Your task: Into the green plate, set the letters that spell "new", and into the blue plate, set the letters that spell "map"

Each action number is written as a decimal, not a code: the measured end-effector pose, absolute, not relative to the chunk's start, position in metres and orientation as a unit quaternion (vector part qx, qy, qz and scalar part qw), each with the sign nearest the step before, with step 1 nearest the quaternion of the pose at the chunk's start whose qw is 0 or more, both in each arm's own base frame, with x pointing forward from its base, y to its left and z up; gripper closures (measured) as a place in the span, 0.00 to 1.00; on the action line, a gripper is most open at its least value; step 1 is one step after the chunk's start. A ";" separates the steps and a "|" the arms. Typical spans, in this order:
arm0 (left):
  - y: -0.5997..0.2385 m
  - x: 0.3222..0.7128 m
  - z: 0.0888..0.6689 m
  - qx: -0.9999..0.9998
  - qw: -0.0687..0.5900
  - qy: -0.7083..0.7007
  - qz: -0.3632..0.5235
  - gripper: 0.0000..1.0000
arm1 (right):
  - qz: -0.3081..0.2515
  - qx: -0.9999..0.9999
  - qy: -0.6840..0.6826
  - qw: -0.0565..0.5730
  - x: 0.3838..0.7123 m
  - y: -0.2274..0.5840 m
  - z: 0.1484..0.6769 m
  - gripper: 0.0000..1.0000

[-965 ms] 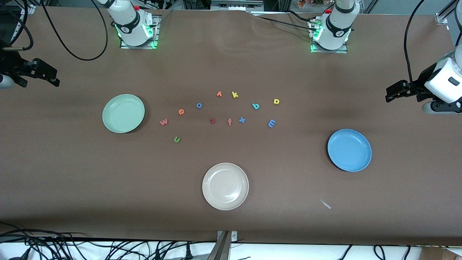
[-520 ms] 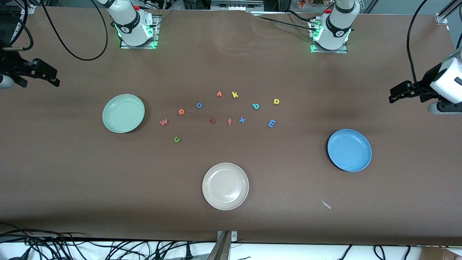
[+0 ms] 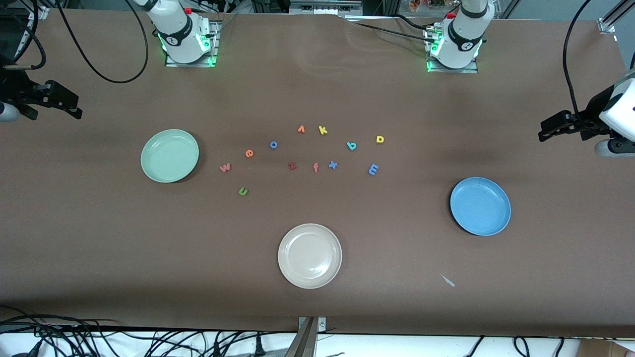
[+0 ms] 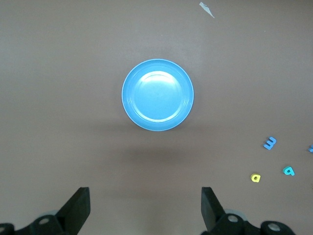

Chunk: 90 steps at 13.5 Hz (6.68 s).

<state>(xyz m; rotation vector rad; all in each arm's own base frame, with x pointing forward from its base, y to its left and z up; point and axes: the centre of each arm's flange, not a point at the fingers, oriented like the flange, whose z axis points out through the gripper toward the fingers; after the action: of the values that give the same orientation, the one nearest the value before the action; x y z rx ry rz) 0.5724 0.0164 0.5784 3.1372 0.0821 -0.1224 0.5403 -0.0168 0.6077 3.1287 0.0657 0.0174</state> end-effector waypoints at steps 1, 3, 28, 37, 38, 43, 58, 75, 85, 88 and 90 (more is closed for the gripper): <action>0.018 0.572 0.578 0.999 0.000 0.027 -0.039 0.00 | 0.005 1.000 0.021 0.006 0.540 -0.017 0.608 0.00; 0.021 0.573 0.577 0.999 0.001 0.030 -0.041 0.00 | 0.005 1.000 0.021 0.006 0.540 -0.017 0.608 0.00; 0.019 0.573 0.574 0.999 0.001 0.028 -0.043 0.00 | 0.004 1.000 0.021 0.006 0.541 -0.017 0.607 0.00; 0.019 0.573 0.574 0.999 0.001 0.028 -0.043 0.00 | 0.004 1.000 0.021 0.006 0.541 -0.017 0.606 0.00; 0.019 0.573 0.574 0.999 0.001 0.028 -0.043 0.00 | 0.004 1.000 0.021 0.006 0.541 -0.017 0.606 0.00; 0.019 0.573 0.574 0.999 0.001 0.028 -0.043 0.00 | 0.004 1.000 0.021 0.006 0.541 -0.017 0.606 0.00; 0.019 0.573 0.574 0.999 0.001 0.028 -0.043 0.00 | 0.004 1.000 0.021 0.006 0.541 -0.017 0.606 0.00; 0.019 0.573 0.574 0.999 0.001 0.028 -0.043 0.00 | 0.004 1.000 0.022 0.006 0.541 -0.016 0.606 0.00; 0.019 0.573 0.574 0.999 0.001 0.028 -0.043 0.00 | 0.004 1.000 0.022 0.006 0.541 -0.016 0.606 0.00; 0.019 0.573 0.574 0.999 0.001 0.028 -0.043 0.00 | 0.003 1.000 0.028 0.006 0.541 -0.010 0.606 0.00; 0.019 0.573 0.574 0.999 0.001 0.028 -0.044 0.00 | -0.025 0.999 0.047 0.006 0.540 0.013 0.594 0.00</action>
<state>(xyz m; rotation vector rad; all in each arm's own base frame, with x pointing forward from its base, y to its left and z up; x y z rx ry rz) 0.5732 0.0191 0.5738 3.1351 0.0891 -0.1368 0.5397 0.0126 0.5936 3.1255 0.1472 -0.0792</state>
